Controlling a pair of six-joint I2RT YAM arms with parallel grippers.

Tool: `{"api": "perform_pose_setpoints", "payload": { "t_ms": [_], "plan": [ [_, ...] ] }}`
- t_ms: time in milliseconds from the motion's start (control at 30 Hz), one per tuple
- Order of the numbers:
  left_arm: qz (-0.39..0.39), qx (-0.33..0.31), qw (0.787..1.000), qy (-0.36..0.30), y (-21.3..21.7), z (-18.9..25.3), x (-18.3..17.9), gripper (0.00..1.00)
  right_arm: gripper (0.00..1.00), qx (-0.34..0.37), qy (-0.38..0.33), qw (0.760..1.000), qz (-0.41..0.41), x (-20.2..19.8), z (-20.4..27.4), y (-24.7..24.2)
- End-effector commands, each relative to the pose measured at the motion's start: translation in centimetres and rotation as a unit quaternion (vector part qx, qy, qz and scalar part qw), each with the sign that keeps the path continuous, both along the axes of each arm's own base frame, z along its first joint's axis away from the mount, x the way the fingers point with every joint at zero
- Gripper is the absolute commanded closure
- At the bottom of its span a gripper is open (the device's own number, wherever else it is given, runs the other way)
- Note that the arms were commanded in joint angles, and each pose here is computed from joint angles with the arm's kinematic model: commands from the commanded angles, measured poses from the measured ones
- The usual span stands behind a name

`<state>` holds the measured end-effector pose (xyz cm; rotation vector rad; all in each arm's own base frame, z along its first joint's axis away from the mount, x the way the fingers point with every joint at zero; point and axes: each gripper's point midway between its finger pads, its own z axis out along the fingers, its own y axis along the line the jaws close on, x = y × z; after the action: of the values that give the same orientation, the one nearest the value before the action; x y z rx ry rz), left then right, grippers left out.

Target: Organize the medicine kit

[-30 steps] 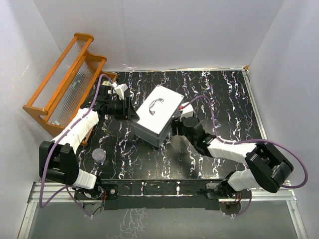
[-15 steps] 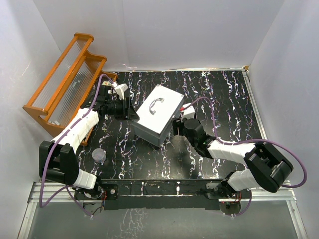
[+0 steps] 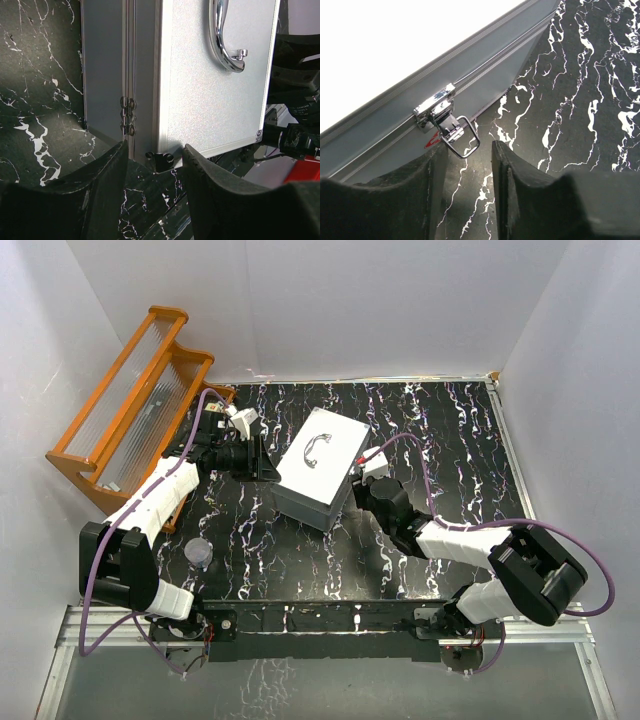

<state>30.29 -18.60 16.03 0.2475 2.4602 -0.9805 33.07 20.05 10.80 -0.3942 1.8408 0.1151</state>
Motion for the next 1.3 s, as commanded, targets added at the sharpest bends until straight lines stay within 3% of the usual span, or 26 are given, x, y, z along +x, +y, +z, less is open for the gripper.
{"api": "perform_pose_setpoints", "payload": {
  "t_ms": [0, 233, 767, 1267],
  "plan": [
    [-0.002, 0.004, 1.000, 0.010, 0.0, -0.3, -0.3, 0.55, 0.66, -0.002, -0.059, 0.998, -0.038, 1.3, 3.6, -1.5],
    [-0.002, 0.003, 1.000, 0.011, 0.0, -0.4, -0.3, 0.56, 0.71, -0.010, -0.072, 0.997, -0.038, 1.4, 4.8, -1.7],
    [-0.007, 0.004, 1.000, 0.011, 0.0, -0.4, -0.6, 0.58, 0.60, 0.077, -0.074, 0.994, -0.005, 2.1, 7.6, 0.5],
    [-0.009, 0.000, 1.000, 0.014, -0.1, -0.3, -0.6, 0.57, 0.60, 0.121, -0.041, 0.991, 0.032, 1.8, 6.8, 1.8]
  ]
}}
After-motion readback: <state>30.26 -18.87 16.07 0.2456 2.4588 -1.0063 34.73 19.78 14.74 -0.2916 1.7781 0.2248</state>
